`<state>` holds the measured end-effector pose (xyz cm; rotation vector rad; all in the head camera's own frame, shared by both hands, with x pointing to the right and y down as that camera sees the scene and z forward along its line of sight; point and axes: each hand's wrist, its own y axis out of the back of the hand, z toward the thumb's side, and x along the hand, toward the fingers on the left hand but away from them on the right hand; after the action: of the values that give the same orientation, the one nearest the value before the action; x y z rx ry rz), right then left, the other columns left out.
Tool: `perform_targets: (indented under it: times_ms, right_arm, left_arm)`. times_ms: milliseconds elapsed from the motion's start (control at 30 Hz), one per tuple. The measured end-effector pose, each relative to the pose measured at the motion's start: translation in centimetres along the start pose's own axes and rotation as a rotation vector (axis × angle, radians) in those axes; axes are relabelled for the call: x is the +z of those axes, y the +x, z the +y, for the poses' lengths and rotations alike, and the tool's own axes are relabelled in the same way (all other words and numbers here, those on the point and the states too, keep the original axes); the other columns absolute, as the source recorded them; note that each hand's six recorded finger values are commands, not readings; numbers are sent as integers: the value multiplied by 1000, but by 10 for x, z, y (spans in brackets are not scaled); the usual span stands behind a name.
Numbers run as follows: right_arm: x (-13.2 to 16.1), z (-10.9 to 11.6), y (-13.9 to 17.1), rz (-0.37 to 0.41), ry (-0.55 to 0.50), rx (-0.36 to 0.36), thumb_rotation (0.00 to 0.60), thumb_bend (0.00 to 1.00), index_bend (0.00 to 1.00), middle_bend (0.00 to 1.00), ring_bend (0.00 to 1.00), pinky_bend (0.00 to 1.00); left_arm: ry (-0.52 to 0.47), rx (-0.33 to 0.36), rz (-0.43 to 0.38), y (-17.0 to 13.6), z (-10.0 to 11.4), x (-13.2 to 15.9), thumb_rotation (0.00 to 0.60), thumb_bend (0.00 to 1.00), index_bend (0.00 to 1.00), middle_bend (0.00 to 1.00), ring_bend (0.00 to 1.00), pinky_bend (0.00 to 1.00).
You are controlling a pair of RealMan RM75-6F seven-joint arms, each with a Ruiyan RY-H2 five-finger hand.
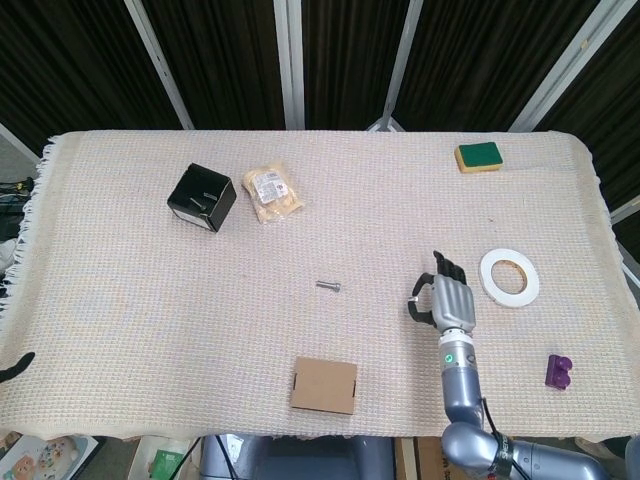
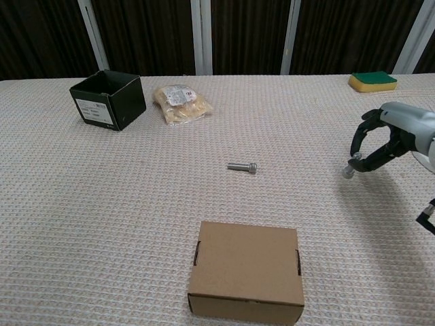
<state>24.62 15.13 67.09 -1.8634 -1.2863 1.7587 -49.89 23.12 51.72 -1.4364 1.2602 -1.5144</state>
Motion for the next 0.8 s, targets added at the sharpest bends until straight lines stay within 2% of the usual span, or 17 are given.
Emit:
perform_targets:
  times_ms: [800]
  right_arm:
    - [-12, -9, -10, -26, 23, 37, 600, 420, 631, 0, 0, 0]
  left_arm:
    - [-2, 2, 1, 0, 0, 0, 600, 147, 175, 127, 0, 48]
